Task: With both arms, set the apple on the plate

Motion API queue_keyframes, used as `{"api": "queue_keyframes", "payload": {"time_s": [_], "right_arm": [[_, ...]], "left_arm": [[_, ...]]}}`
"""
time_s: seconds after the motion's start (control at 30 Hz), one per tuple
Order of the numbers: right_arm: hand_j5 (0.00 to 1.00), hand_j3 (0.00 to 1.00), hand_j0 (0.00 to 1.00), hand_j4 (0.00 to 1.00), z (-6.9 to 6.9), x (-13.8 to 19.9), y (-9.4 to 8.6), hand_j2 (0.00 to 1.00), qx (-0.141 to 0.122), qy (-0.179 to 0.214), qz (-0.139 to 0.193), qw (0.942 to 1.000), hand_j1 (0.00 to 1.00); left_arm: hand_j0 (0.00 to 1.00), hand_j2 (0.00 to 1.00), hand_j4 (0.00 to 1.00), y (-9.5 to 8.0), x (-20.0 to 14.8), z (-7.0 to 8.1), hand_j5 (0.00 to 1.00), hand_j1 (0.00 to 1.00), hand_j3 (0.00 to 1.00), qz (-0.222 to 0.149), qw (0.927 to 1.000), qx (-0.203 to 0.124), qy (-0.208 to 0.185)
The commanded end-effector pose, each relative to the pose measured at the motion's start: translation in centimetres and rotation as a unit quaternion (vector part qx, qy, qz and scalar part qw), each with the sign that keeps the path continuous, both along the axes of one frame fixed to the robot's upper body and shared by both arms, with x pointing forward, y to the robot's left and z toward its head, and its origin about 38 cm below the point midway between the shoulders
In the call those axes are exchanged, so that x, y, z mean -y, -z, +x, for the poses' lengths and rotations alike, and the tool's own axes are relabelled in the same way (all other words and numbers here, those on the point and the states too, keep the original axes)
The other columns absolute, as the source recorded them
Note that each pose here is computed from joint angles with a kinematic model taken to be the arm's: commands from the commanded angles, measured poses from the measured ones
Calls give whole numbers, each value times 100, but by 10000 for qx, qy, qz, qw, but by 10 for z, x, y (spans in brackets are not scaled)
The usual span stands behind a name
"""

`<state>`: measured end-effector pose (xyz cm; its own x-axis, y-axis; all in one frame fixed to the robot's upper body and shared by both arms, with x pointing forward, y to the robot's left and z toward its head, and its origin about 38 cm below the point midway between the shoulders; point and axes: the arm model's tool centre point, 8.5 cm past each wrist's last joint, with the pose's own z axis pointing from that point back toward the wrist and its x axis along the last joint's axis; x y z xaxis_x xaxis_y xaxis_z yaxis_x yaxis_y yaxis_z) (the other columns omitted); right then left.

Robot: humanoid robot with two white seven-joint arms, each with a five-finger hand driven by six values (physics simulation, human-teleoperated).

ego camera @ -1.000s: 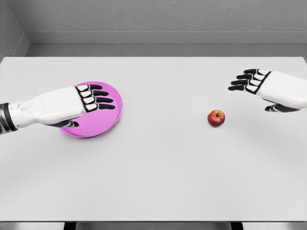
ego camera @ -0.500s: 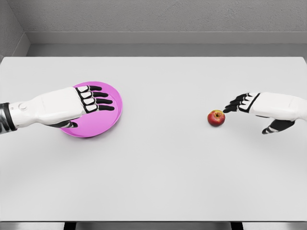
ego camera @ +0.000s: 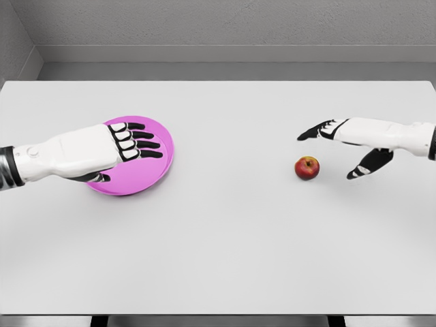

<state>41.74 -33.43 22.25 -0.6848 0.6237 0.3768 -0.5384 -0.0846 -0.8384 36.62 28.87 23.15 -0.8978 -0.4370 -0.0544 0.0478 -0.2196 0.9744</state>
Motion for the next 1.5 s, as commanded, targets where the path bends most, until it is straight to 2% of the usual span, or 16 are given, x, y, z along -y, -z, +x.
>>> {"api": "queue_keyframes", "payload": {"time_s": [0.0,0.13,0.23,0.33,0.77,1.27,1.3,1.33,1.47], "right_arm": [[100,100,100,100,7,4,9,100,-137,209,71,9997,100],[100,100,100,100,7,-1,22,100,-305,174,-11,9994,100],[100,100,100,100,15,-8,31,100,-392,255,56,9989,100],[100,100,100,100,22,-13,43,100,-440,298,-28,9986,100],[100,100,100,100,28,-22,61,100,-587,341,-209,9975,100],[100,100,100,100,33,-16,65,100,-587,458,-313,9967,100],[98,98,98,98,33,-16,65,98,-592,465,-308,9967,98],[92,92,92,92,33,-16,65,92,-589,458,-306,9967,92],[91,91,91,91,32,-22,69,91,-629,395,-303,9968,91]], "left_arm": [[100,100,100,-1,0,0,100,100,100,-29,10000,-10,-7],[100,100,100,1,0,0,100,100,100,54,10000,-54,-8],[100,100,100,1,0,0,100,100,100,61,10000,-57,-9],[100,100,100,1,0,0,100,100,100,59,10000,-50,-11],[100,100,100,1,0,0,100,100,100,61,10000,-57,-9],[100,100,100,1,-1,0,100,100,100,61,10000,-52,-18],[100,100,100,1,0,1,100,100,100,55,10000,-53,-14],[100,100,100,1,0,1,100,100,100,55,10000,-53,-14],[100,100,100,1,0,1,100,100,100,55,10000,-53,-14]]}}
